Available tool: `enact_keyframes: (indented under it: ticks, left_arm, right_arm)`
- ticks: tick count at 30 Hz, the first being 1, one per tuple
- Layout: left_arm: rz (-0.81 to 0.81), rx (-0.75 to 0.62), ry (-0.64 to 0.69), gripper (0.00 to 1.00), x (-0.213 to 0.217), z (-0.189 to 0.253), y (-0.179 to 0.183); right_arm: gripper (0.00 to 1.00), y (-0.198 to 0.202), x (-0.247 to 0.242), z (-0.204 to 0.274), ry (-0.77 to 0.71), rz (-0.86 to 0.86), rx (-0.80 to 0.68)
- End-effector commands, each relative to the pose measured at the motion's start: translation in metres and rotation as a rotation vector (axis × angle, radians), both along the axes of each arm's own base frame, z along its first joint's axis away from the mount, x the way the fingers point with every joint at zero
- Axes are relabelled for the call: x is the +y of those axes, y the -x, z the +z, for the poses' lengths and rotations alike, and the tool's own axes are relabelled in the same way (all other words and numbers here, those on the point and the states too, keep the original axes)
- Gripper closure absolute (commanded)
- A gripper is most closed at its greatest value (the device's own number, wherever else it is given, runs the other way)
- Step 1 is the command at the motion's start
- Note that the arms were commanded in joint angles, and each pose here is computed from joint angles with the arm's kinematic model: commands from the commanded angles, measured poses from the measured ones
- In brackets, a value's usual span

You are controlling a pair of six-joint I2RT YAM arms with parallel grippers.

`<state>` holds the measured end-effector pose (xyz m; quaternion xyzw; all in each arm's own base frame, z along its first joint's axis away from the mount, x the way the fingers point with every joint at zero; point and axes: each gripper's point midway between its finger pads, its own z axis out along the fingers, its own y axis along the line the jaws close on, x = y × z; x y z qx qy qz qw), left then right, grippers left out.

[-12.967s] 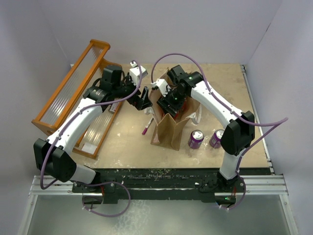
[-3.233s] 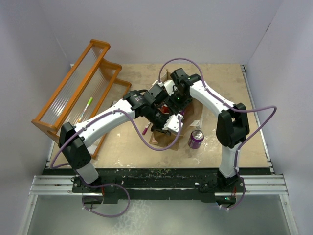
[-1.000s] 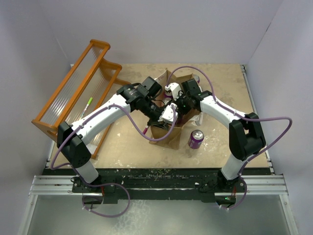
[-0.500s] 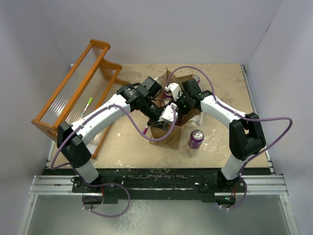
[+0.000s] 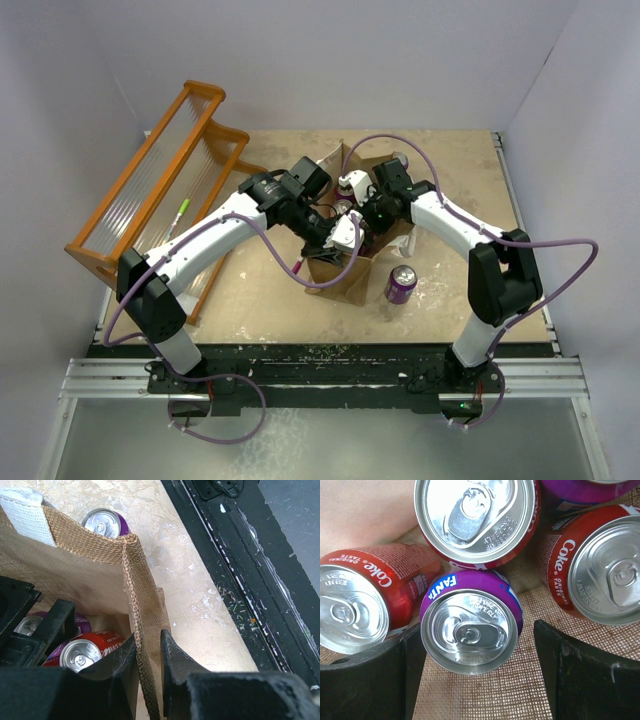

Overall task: Place the beverage into the canvas bag
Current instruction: Place the drink in the canvas bag.

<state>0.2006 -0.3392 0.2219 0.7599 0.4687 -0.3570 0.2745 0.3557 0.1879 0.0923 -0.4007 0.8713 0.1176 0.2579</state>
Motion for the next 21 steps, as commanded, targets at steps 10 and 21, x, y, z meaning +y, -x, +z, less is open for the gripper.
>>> enact_keyframes:
  ticks: [10,21]
  left_arm:
    - [0.004,-0.047,0.025,0.76,0.004,0.013,-0.002]
    - [0.030,-0.058,0.056,0.73,-0.001,0.025,-0.006]
  right_arm:
    - [0.12,-0.022,0.014,0.098,-0.111,0.028,-0.119]
    - [0.14,0.009,-0.015,0.222,-0.227,-0.016,-0.303]
